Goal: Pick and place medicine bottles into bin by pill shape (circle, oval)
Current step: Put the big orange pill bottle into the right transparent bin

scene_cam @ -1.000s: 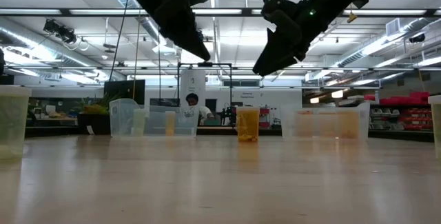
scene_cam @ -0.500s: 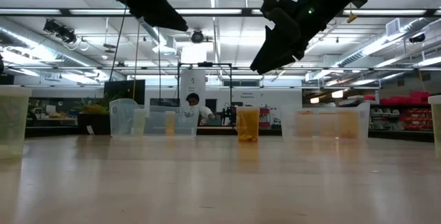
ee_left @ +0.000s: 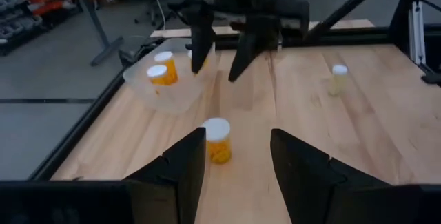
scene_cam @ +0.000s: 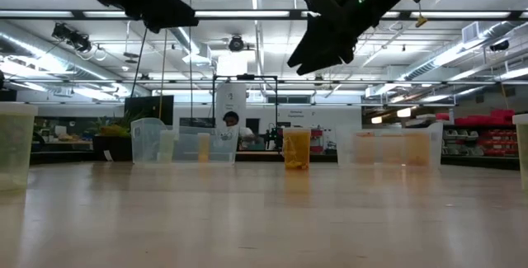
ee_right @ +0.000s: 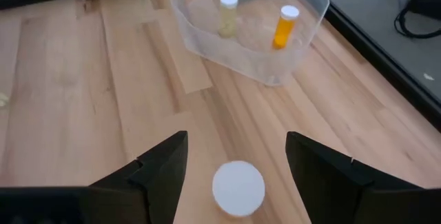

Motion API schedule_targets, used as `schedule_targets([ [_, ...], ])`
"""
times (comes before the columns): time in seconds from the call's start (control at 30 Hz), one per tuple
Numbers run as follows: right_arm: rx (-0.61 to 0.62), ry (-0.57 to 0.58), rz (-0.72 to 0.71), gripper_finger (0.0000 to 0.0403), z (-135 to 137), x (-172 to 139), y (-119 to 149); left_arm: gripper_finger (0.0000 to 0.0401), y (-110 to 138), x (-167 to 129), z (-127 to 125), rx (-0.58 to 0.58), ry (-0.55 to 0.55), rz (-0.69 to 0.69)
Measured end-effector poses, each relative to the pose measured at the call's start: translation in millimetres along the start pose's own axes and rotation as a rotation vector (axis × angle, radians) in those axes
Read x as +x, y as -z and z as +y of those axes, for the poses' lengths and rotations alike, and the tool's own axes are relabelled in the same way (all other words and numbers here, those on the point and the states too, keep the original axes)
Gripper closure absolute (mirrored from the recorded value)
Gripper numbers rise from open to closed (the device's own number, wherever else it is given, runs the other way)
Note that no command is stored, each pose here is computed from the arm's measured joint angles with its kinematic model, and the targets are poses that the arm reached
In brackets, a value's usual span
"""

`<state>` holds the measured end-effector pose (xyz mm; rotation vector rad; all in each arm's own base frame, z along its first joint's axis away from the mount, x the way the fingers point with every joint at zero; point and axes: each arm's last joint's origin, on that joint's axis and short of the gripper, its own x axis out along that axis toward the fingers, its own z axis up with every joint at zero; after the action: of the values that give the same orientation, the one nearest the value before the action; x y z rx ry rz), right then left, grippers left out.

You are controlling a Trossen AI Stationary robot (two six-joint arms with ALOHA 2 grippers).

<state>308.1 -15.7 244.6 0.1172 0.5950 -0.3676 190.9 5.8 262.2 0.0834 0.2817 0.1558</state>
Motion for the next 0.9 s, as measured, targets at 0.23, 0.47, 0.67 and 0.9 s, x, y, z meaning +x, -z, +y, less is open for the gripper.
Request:
schedule_targets([
  [0.23, 0.01, -0.008, -0.006, 0.0151, 0.6, -2.2, -6.8, 0.0229, 15.7, -12.6, 1.0, -0.027, -0.003, -0.058],
  [0.47, 0.035, -0.014, -0.004, 0.015, 1.7, -4.2, -10.9, 0.0229, 33.8, -23.3, 0.1, -0.065, 0.009, -0.111],
  [0.67, 0.04, 0.0, 0.024, 0.015, 8.7, 9.5, -3.4, 0.0229, 53.6, -27.7, -1.4, -0.076, 0.017, -0.147],
  [0.9, -0.015, 0.027, 0.117, 0.015, 23.1, 43.0, 7.0, 0.0229, 76.0, -30.2, -2.6, -0.122, 0.022, -0.182],
])
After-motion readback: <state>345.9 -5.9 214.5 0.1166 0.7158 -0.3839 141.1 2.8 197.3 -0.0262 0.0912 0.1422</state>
